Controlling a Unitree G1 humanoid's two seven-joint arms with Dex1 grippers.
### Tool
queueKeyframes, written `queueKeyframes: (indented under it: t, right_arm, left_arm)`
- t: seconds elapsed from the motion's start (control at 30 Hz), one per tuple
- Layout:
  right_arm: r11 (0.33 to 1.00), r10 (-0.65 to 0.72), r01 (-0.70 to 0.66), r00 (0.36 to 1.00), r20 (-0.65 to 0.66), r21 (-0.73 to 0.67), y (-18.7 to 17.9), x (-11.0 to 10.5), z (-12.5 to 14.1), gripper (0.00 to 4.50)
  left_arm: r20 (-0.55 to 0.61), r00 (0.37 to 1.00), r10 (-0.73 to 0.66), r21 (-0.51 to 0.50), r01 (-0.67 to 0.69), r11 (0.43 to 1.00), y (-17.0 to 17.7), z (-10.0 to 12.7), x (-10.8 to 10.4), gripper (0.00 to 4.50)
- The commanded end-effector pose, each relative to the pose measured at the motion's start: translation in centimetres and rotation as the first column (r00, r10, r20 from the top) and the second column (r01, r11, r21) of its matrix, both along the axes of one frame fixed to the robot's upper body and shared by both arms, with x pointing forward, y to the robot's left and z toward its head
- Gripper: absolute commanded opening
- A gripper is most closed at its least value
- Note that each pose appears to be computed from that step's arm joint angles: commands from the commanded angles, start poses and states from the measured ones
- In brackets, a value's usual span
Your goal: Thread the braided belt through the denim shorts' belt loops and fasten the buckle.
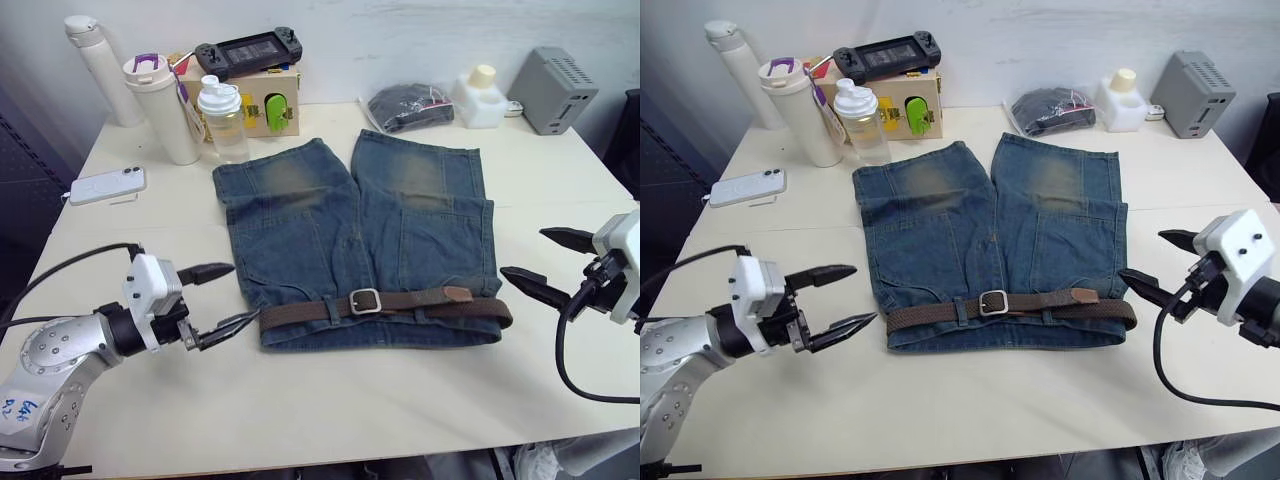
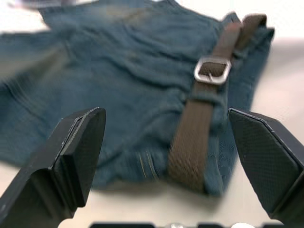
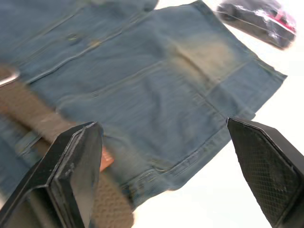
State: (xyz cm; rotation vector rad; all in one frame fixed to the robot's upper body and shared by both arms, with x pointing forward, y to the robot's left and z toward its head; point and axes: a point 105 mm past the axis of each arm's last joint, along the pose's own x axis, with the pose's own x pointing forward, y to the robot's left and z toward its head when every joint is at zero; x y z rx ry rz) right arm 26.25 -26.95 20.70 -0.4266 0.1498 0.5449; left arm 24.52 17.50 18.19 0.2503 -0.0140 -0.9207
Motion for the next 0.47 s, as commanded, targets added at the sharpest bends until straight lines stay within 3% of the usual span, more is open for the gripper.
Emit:
queueKeyframes:
  t: [0.03, 0.47]
  right_arm:
    - [1.0, 0.005, -0.005, 1.0, 0.015, -0.002, 0.53, 0.15, -0.04, 4.45]
    - [1.0, -0.001, 0.001, 1.0, -0.008, -0.012, 1.07, 0.11, -0.95, 4.45]
  left_arm:
    - [0.02, 1.0, -0.002, -0.017, 0.002, 1.0, -0.6, 0.66, -0.25, 4.49]
    - [0.005, 1.0, -0.006, -0.012, 0.006, 1.0, -1.14, -0.08, 0.15, 4.49]
